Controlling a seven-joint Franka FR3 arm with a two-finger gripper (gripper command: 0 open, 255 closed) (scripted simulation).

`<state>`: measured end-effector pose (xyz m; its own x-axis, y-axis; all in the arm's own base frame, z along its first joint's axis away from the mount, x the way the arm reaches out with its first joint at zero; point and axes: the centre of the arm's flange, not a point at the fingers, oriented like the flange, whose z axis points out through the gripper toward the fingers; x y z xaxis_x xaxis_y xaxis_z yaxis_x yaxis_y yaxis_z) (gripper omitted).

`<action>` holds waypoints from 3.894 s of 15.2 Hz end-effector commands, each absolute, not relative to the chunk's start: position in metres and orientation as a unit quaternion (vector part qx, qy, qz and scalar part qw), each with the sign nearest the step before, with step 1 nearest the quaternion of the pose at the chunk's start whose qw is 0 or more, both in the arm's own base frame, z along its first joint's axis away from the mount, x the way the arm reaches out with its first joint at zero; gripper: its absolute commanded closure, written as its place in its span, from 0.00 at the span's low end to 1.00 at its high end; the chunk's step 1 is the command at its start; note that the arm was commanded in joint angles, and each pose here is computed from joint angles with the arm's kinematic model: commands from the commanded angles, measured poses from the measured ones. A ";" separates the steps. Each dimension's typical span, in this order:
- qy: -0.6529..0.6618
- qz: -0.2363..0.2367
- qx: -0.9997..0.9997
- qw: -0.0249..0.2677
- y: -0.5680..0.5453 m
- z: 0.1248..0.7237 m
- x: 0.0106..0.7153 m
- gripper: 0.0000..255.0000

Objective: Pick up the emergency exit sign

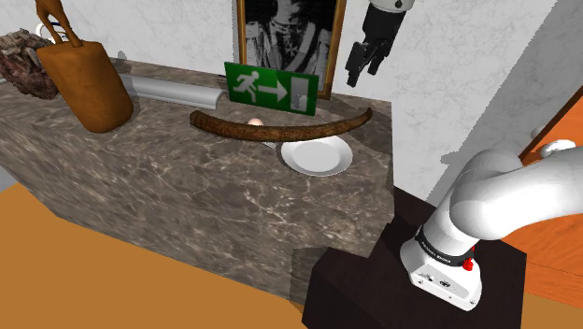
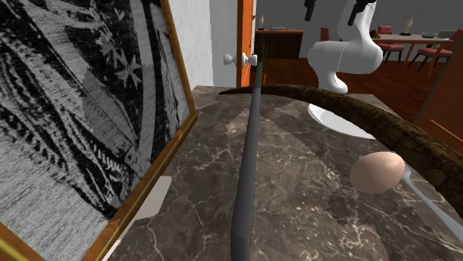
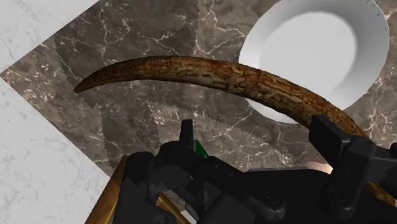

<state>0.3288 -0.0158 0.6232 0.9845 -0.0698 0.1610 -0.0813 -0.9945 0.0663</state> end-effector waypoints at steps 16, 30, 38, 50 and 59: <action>0.114 0.057 0.992 0.016 -0.059 0.612 0.529 0.00; 0.201 0.043 0.979 0.005 -0.055 0.575 0.648 0.00; 0.201 0.043 0.979 0.005 -0.055 0.561 0.647 1.00; 0.201 0.043 0.979 0.005 -0.055 0.593 0.648 1.00; 0.201 0.043 0.979 0.005 -0.055 0.640 0.648 1.00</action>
<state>0.6484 -0.0552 0.6343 0.9154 0.3942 0.0820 0.3934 -0.9190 0.0261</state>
